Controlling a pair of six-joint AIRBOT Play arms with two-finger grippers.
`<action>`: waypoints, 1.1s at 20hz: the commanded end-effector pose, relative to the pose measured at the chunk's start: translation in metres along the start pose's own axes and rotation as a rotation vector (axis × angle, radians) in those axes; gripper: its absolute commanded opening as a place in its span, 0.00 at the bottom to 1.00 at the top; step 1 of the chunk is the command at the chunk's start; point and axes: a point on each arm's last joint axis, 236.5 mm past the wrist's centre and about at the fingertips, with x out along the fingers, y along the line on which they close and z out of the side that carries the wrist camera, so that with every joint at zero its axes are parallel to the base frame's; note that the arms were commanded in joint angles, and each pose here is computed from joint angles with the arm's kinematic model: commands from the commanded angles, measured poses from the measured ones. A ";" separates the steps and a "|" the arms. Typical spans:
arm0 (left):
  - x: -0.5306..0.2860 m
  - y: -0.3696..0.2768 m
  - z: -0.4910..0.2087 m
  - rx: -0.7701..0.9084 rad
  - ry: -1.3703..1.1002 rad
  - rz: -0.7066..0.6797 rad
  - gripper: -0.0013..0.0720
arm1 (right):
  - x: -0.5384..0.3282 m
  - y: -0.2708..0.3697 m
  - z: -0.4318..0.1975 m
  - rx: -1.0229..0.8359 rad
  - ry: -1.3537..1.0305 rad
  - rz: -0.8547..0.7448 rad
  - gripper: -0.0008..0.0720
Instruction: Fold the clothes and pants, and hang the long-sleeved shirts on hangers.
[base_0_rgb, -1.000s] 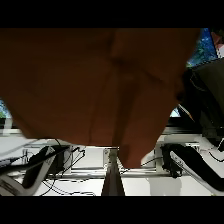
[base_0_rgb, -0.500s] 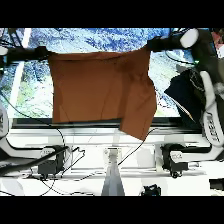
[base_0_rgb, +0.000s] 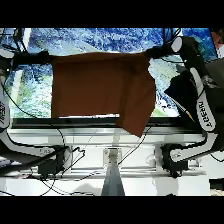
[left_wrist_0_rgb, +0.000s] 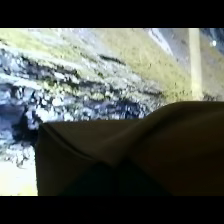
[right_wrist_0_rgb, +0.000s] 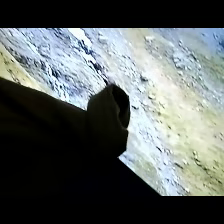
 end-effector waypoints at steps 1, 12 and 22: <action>-0.023 0.019 -0.056 -0.008 0.224 -0.022 0.04 | -0.015 -0.001 -0.052 0.012 0.199 0.157 0.02; 0.030 0.003 -0.118 -0.117 0.446 -0.106 0.81 | 0.021 0.013 -0.119 0.242 0.294 0.291 0.95; -0.122 -0.023 -0.050 0.029 0.175 -0.047 0.65 | -0.090 0.002 -0.176 0.137 0.322 0.134 0.77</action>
